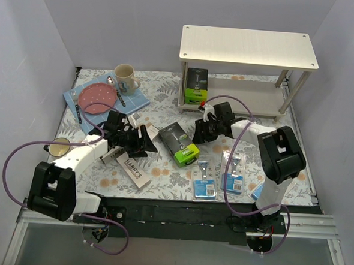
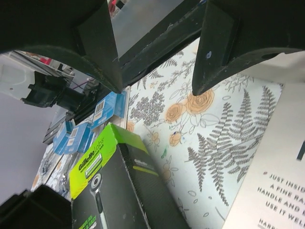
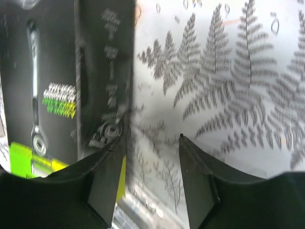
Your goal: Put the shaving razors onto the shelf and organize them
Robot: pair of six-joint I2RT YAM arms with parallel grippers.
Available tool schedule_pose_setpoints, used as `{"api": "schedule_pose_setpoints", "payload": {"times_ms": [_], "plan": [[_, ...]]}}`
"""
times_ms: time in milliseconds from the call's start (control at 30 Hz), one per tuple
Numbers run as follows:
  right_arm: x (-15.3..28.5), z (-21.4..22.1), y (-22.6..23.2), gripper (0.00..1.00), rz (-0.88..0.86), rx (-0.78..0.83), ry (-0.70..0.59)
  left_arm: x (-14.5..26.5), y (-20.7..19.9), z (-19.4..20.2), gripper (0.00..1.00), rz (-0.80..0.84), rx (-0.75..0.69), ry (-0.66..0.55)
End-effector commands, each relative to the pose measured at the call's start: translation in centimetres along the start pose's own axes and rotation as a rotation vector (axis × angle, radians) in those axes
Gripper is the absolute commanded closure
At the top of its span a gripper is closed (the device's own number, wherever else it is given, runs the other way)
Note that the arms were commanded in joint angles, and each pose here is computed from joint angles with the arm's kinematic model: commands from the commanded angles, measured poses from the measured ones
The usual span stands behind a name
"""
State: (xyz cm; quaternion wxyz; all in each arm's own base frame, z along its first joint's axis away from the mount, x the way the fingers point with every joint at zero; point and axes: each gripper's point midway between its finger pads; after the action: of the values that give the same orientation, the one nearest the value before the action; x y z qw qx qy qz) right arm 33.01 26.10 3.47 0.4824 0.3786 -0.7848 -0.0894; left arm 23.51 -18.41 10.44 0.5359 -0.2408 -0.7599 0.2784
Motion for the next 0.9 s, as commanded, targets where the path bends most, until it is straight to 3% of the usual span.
{"api": "schedule_pose_setpoints", "payload": {"times_ms": [0, 200, 267, 433, 567, 800, 867], "plan": [[3.3, -0.6, 0.8, 0.40, 0.030, 0.053, -0.044, -0.9, -1.3, -2.1, 0.41, 0.083, -0.001, -0.055], [5.8, 0.8, 0.6, 0.37, -0.104, -0.118, -0.058, -2.2, -2.8, -0.2, 0.29, 0.257, 0.142, 0.051], [6.1, 1.6, 1.2, 0.36, -0.173, -0.185, -0.053, -2.6, -3.7, 0.3, 0.26, 0.311, 0.120, 0.071], [5.9, 1.3, 2.8, 0.34, -0.293, -0.199, -0.094, -4.5, -4.3, 1.4, 0.28, 0.328, 0.126, 0.094], [5.8, 1.3, 5.3, 0.35, -0.404, -0.227, -0.072, -6.3, -4.7, -1.5, 0.31, 0.311, 0.115, 0.032], [4.1, 3.2, 7.3, 0.30, -0.429, -0.234, -0.010, -10.5, -3.5, -5.6, 0.32, 0.233, 0.109, 0.023], [3.5, 4.2, 7.6, 0.35, -0.423, -0.238, 0.021, -11.3, -3.3, -6.4, 0.33, 0.224, 0.106, 0.022]]}}
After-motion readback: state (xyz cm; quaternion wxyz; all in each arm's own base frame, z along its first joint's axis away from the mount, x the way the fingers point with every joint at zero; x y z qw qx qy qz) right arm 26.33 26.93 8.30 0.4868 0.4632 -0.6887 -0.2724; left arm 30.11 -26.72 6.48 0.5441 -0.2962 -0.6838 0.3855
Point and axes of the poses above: each gripper's point midway between its finger pads, its own x axis back along the fingers, its own y axis along the line the jaws close on, z = x × y, and after that the axes turned 5 degrees about -x, right-handed
